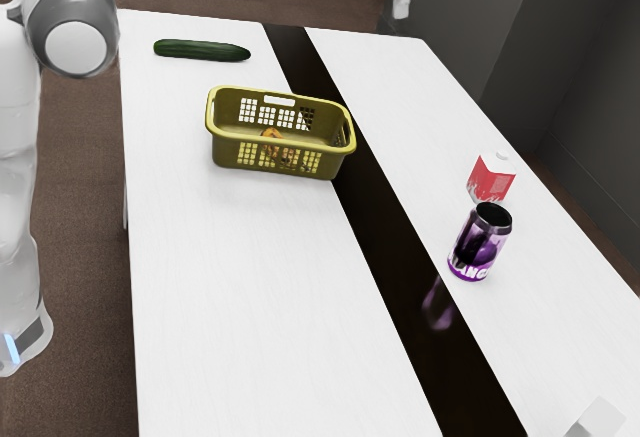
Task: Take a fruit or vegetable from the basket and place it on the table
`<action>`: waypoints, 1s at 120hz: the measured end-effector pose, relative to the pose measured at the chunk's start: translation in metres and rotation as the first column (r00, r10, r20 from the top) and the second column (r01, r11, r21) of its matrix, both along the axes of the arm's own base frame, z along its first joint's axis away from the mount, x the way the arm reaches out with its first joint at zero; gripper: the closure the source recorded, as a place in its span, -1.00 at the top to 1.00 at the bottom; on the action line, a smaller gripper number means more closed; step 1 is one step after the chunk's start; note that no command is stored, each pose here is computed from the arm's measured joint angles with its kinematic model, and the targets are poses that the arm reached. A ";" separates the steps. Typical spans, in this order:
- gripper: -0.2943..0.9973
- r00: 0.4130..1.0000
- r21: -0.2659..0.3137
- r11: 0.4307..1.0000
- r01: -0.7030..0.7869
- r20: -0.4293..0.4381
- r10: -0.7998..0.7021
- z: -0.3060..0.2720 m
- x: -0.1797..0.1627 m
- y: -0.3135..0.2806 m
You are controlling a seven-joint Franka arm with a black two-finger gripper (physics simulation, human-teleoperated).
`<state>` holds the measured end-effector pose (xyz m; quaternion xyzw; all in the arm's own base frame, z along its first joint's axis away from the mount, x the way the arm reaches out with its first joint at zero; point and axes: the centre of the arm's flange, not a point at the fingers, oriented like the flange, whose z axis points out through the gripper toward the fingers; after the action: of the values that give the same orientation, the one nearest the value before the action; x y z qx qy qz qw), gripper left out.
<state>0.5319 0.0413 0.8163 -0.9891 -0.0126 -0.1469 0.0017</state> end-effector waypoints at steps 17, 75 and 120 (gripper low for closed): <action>0.54 0.988 -0.017 0.988 0.152 0.023 -0.151 0.021 -0.024 -0.056; 0.54 0.938 0.181 0.977 0.113 -0.343 -0.045 -0.167 0.092 0.080; 0.54 0.908 0.064 0.959 0.277 -0.344 -0.240 -0.233 0.074 0.136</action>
<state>0.6055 0.1776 0.5828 -0.9908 0.1273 0.0230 0.0394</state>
